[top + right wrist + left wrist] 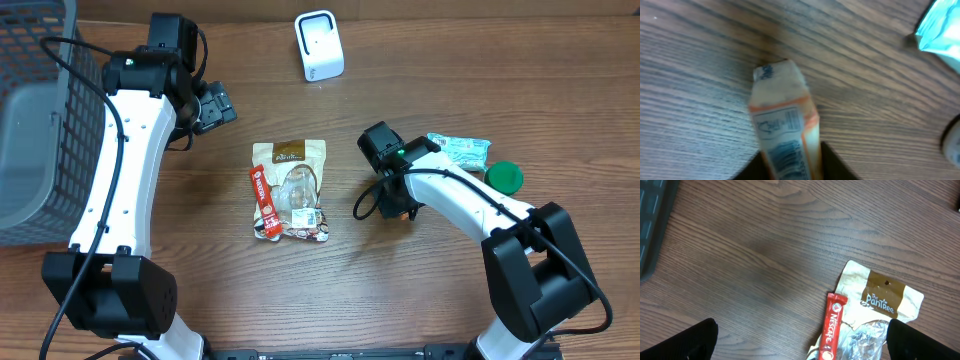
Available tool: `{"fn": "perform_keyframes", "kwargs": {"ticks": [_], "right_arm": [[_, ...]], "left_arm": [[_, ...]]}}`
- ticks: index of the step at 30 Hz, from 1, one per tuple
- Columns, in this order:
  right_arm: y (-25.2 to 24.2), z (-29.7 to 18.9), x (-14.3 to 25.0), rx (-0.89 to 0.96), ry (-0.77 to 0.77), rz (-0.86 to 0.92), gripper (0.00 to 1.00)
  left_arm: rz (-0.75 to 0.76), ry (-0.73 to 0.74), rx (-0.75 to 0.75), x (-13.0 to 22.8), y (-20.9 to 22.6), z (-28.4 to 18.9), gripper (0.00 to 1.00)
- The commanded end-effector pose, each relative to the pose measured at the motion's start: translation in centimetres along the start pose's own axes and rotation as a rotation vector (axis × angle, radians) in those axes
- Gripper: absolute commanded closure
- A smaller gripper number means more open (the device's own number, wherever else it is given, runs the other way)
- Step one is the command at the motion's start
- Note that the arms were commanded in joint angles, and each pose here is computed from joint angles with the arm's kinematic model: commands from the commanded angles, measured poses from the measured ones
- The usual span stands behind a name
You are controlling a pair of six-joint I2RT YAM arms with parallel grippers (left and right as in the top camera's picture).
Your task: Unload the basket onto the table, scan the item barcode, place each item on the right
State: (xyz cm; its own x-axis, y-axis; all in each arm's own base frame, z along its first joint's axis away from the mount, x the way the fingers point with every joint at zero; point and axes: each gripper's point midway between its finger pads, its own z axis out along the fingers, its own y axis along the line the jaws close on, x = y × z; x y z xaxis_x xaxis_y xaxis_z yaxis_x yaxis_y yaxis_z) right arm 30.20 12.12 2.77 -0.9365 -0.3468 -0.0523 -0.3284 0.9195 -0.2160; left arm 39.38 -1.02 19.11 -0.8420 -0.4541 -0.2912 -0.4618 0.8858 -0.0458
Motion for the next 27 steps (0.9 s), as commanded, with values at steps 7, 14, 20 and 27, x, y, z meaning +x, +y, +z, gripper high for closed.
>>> {"fn": "perform_keyframes", "kwargs": {"ticks": [7, 14, 20, 27], "right_arm": [[0.3, -1.3, -1.4, -0.039, -0.063, 0.025, 0.52], [0.3, -1.3, -1.7, -0.041, -0.073, 0.052, 0.83], [0.4, -1.4, -2.2, -0.045, -0.096, 0.057, 0.64], [0.5, -1.5, -3.2, -0.055, -0.133, 0.142, 0.56]], "left_arm": [[0.005, 0.0, -0.016, 0.0, 0.1, 0.3, 0.0], [0.005, 0.0, -0.016, 0.0, 0.1, 0.3, 0.0], [0.005, 0.0, -0.016, 0.0, 0.1, 0.3, 0.0], [0.005, 0.0, -0.016, 0.0, 0.1, 0.3, 0.01]]}}
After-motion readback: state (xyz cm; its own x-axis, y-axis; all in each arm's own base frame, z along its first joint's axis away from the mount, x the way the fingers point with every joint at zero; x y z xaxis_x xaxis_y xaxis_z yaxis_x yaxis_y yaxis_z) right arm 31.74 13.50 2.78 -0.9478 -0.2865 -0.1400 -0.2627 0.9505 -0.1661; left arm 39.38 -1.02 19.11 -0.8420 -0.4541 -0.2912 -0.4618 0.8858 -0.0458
